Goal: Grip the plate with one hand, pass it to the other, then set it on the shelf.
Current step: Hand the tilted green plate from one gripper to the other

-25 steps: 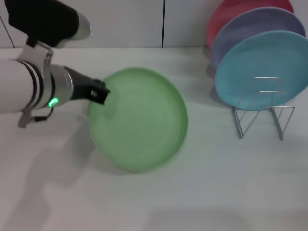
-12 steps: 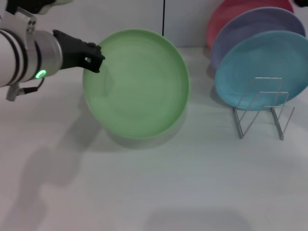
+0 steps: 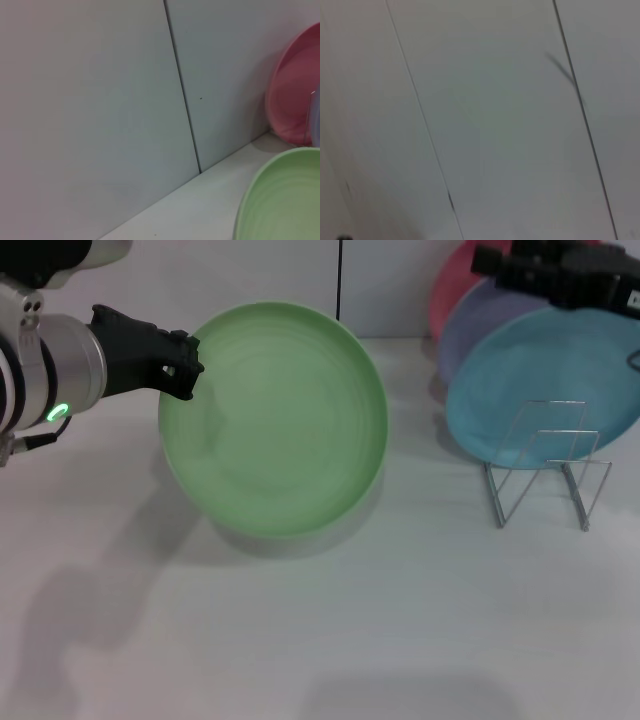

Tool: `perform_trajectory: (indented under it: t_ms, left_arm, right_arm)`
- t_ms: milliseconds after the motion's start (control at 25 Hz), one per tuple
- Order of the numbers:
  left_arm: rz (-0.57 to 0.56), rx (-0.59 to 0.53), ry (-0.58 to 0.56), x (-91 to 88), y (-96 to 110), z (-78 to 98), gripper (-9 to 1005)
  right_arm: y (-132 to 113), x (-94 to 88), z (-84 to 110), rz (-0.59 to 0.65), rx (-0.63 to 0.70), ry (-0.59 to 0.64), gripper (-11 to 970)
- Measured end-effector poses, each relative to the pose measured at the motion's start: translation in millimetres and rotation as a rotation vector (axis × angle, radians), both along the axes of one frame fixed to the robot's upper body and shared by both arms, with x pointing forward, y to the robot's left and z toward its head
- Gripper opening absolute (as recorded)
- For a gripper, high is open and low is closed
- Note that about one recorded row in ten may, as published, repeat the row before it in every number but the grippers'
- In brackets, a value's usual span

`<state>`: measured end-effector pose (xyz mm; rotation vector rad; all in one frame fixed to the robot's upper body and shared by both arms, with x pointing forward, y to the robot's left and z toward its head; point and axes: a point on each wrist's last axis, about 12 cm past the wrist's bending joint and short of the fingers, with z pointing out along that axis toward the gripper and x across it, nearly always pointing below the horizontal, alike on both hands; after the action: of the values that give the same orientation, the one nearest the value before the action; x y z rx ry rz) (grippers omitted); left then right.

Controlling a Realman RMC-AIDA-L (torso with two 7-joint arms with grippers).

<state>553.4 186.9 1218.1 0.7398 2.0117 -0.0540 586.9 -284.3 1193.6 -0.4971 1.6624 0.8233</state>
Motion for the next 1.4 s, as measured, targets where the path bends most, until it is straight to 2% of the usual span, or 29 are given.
perform_trajectory:
  t_ms: [80,320,560,720,880,1000,1240,1400]
  left_arm:
    - [0.001,-0.004,-0.001,-0.5,0,-1.2,58]
    - [-0.013,-0.027,-0.009,-3.2,-7,-7.9,63]
    - [-0.005,-0.031,-0.006,-3.7,-5,-10.6,68]
    - [-0.007,-0.031,-0.008,-3.3,-6,-9.8,71]
    - [-0.013,-0.029,-0.017,-1.5,-7,-7.3,75]
    - [-0.007,-0.03,-0.018,0.2,-6,-8.3,77]
    - [-0.009,-0.033,-0.001,2.7,-8,-22.6,82]
    - [-0.012,-0.039,0.003,3.4,-8,-24.4,86]
  right_arm:
    - [-2,-1.5,3.6,0.003,-0.053,0.03,832]
    - [-17,-15.2,13.6,0.029,-0.061,0.069,832]
    - [-24,-20.8,11.0,0.024,-0.076,0.133,832]
    - [-17,-16.9,12.7,0.031,-0.164,0.241,832]
    - [-10,-14.4,15.7,0.05,-0.187,0.25,832]
    - [-3,-9.9,25.8,0.062,-0.204,0.244,832]
    - [8,1.7,33.8,0.054,-0.269,0.265,832]
    - [15,5.2,34.7,0.061,-0.292,0.276,831]
